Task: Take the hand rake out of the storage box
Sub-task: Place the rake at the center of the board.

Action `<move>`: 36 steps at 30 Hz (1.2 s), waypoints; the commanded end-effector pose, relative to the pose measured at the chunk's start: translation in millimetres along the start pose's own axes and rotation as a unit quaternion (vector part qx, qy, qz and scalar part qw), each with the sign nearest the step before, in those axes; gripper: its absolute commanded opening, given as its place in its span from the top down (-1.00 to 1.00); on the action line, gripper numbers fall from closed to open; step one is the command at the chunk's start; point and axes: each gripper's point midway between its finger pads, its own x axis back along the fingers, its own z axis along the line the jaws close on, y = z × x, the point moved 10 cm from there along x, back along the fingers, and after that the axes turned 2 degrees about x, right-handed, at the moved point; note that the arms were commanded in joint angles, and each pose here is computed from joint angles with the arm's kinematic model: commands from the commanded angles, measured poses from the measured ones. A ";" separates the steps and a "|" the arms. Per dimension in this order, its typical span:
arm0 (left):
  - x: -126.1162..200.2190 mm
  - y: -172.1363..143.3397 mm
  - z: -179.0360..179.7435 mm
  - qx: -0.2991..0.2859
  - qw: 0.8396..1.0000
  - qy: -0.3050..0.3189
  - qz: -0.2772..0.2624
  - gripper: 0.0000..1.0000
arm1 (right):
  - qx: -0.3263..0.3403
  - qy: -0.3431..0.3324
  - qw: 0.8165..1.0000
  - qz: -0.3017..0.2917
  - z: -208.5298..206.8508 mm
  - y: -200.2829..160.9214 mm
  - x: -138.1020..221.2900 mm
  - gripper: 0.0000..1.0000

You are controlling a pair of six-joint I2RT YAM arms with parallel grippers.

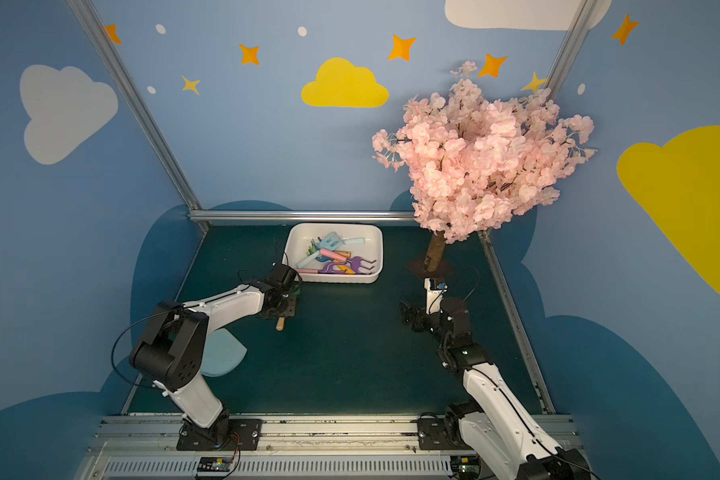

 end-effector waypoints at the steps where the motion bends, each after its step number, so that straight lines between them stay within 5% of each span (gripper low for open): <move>1: -4.9 8.8 -3.0 0.036 0.999 -0.005 0.003 0.86 | -0.006 0.019 1.000 -0.015 2.7 6.3 -1.2 -0.88; 8: -14.5 9.4 -5.0 0.027 1.000 -0.004 0.010 0.81 | -0.009 0.010 1.000 -0.014 0.8 5.2 -1.2 -0.88; 30: 7.6 2.3 -2.0 0.021 1.000 -0.023 0.003 -0.15 | -0.003 0.065 0.998 0.019 7.3 3.7 -18.2 -0.88; 36: 29.3 -5.8 4.9 0.015 0.998 -0.048 -0.023 -0.86 | 0.008 0.075 0.996 0.052 24.1 20.2 -27.7 -0.78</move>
